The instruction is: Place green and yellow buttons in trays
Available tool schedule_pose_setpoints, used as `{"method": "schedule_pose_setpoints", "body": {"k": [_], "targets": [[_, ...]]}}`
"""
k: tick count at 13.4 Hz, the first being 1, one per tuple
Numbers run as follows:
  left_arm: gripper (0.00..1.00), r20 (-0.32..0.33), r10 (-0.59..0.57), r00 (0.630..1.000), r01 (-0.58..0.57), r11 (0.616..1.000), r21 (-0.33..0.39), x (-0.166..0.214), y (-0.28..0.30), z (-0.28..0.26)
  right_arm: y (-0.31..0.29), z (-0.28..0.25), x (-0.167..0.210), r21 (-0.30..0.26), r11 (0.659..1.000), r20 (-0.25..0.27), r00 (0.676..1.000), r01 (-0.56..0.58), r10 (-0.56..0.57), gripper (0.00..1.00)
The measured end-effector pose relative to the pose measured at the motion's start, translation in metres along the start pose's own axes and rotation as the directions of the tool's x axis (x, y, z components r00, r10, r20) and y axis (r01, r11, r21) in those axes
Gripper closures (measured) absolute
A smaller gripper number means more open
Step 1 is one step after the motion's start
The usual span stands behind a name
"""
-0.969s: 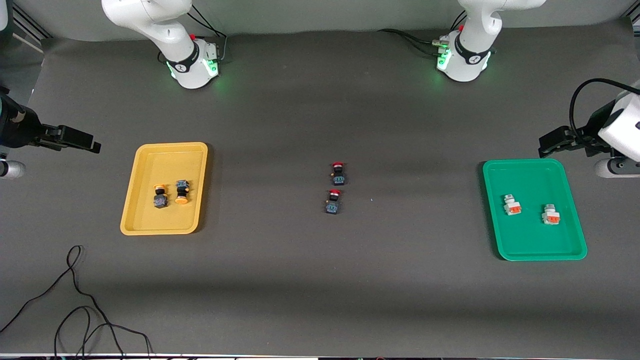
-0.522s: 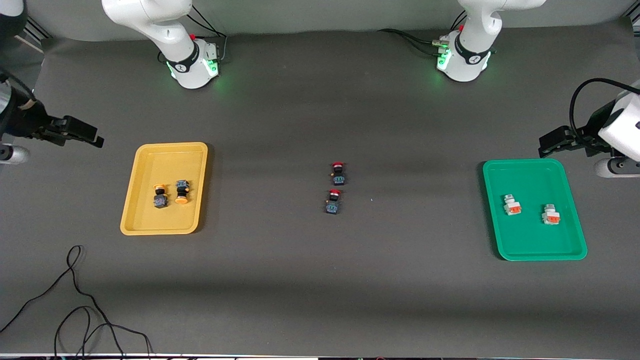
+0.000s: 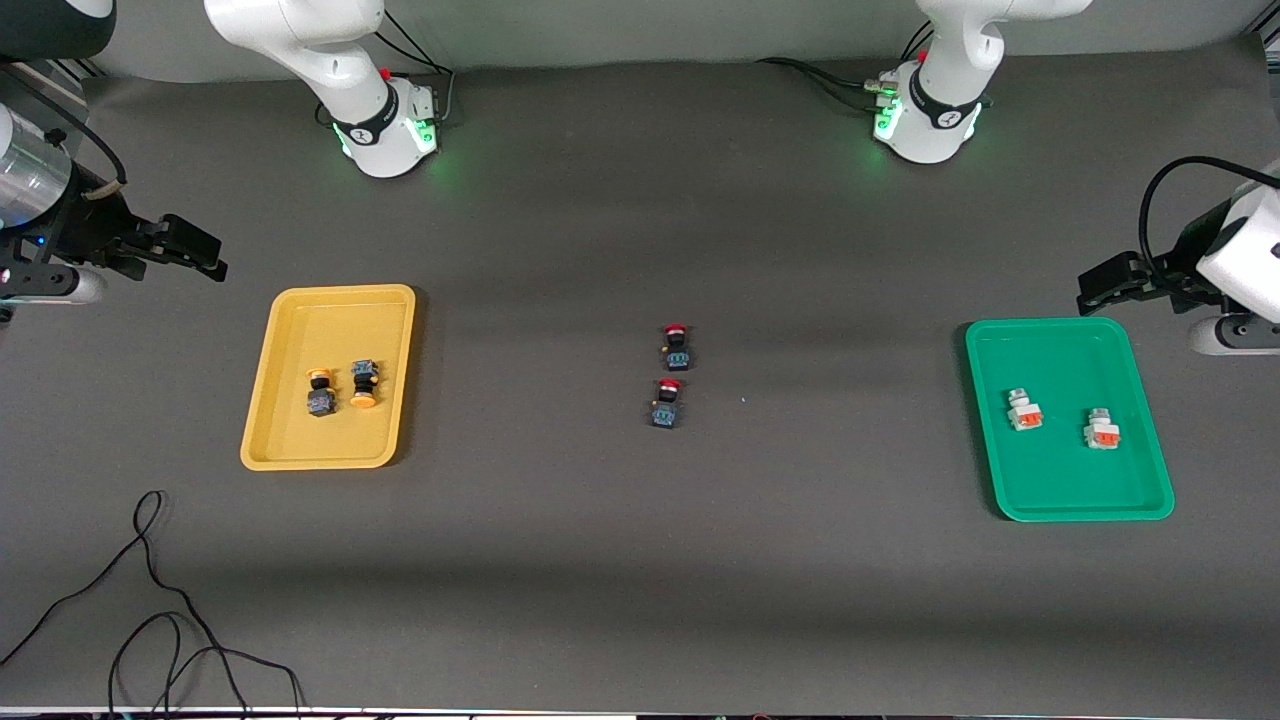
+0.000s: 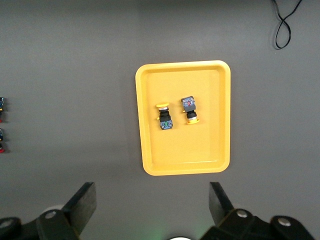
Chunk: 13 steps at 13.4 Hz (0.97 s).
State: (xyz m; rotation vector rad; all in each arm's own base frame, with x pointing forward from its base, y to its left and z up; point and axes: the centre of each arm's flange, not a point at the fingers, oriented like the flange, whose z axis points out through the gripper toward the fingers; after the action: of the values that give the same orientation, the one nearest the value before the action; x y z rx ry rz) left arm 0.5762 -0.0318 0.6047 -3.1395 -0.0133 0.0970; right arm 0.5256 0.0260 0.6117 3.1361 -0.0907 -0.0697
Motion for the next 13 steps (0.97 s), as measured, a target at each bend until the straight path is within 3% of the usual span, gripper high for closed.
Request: {"method": "schedule_pose_setpoints", "body": {"k": [5,13], "targets": [[0.0,0.0,0.0,1.0,0.0,1.0,0.0,0.0,0.0,0.0,0.024,-0.002,0.003,0.006,1.0,-0.01,1.0,-0.006,0.006,0.0],[0.0,0.0,0.0,1.0,0.0,1.0,0.0,0.0,0.0,0.0,0.013,0.008,0.008,0.003,1.0,0.01,1.0,0.012,-0.012,0.0]]}}
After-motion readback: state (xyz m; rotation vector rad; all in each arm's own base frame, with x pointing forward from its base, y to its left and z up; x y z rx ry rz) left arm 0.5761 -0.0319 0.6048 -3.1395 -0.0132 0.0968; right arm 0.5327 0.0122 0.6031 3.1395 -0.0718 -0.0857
